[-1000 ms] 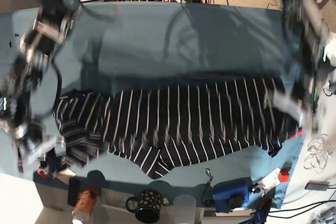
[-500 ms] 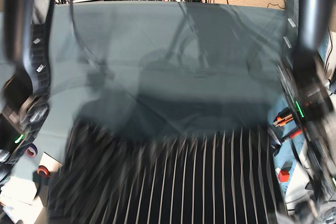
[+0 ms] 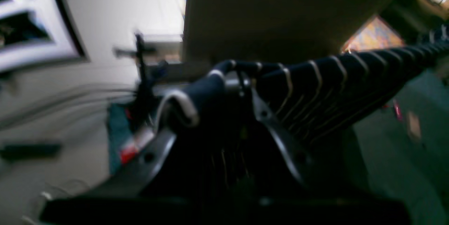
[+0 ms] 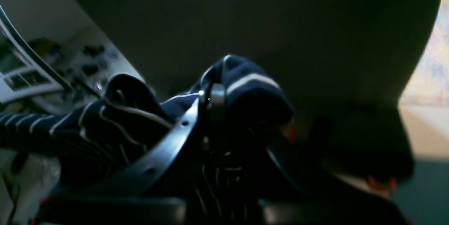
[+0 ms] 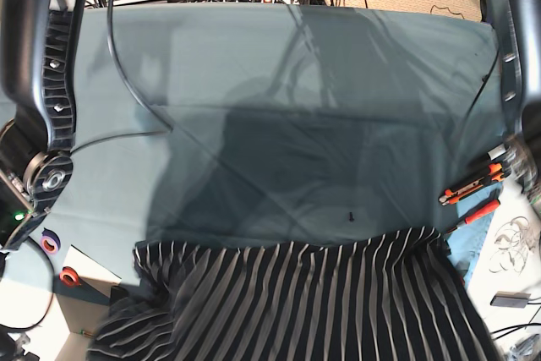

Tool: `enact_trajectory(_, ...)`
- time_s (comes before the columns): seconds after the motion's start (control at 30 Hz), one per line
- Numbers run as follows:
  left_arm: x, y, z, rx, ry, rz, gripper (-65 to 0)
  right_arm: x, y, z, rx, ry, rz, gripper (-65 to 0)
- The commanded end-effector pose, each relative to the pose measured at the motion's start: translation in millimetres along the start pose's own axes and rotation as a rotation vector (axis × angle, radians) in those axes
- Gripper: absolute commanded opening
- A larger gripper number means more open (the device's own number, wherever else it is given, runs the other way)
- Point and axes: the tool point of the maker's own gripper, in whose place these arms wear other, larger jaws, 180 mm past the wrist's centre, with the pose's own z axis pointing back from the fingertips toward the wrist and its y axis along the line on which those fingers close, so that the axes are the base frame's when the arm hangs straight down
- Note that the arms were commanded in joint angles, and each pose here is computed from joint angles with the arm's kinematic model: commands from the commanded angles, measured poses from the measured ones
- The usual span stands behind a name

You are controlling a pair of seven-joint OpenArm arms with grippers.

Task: Layout the t-shirt on the table in an organized manner, then fold the t-shirt properly
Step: 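Lift the shirt with both grippers and swing it up into the air, then lay the shirt flat on the table with both grippers, spreading it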

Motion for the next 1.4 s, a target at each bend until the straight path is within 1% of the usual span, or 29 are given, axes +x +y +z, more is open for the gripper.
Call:
enact_trajectory(0.0,16,-4,9,-0.021,-0.047,-0.011,-65.0,31,5,15,0.012,-0.077,0.018,-65.0)
enact_trajectory(0.1,-17,-4,8,-0.071,0.017,0.011,-65.0,27,14,21,0.045,-0.031,0.032,-65.0)
enact_trajectory(0.17,-36,-1,9,-0.089,0.049,0.038,-65.0,34,23,31,0.068,-0.038,0.055,-65.0)
enact_trajectory(0.23,-54,4,13,-0.089,0.083,0.053,-65.0,47,33,43,0.085,-0.092,0.089,-65.0)
enact_trajectory(0.3,-70,9,17,-0.079,0.115,0.047,-65.0,27,26,44,0.047,-0.073,0.116,-65.0)
enact_trajectory(0.4,-97,16,25,-0.056,0.169,0.041,-65.0,-15,14,44,0.003,-0.015,0.135,-65.0)
enact_trajectory(0.57,-157,26,48,-0.034,0.284,0.054,-65.0,-92,3,48,-0.044,0.092,0.164,-65.0)
enact_trajectory(0.63,-183,26,56,-0.033,0.315,0.077,-65.0,-122,-1,53,-0.062,0.134,0.164,-65.0)
enact_trajectory(0.7,-205,22,66,-0.048,0.337,0.087,-65.0,-147,-2,62,-0.057,0.155,0.155,-65.0)
enact_trajectory(0.77,-225,19,78,-0.051,0.351,0.101,-65.0,-169,-5,74,-0.059,0.165,0.135,-65.0)
enact_trajectory(0.87,-255,17,99,-0.026,0.368,0.128,-65.0,-201,-13,99,-0.077,0.179,0.106,-65.0)
enact_trajectory(1.0,-294,9,126,-0.003,0.381,0.191,-65.0,-239,-19,135,-0.094,0.202,0.081,-65.0)
enact_trajectory(1.1,-313,-2,142,-0.006,0.368,0.225,-65.0,-260,-22,162,-0.106,0.212,0.045,-65.0)
enact_trajectory(1.2,-332,-11,161,0.011,0.370,0.259,-65.0,-277,-24,189,-0.116,0.223,0.035,-65.0)
enact_trajectory(1.27,-345,-15,171,0.025,0.383,0.285,-65.0,-287,-24,203,-0.121,0.235,0.020,-65.0)
enact_trajectory(1.37,-368,-20,185,0.035,0.421,0.320,-65.0,-302,-20,219,-0.115,0.270,0.025,-65.0)
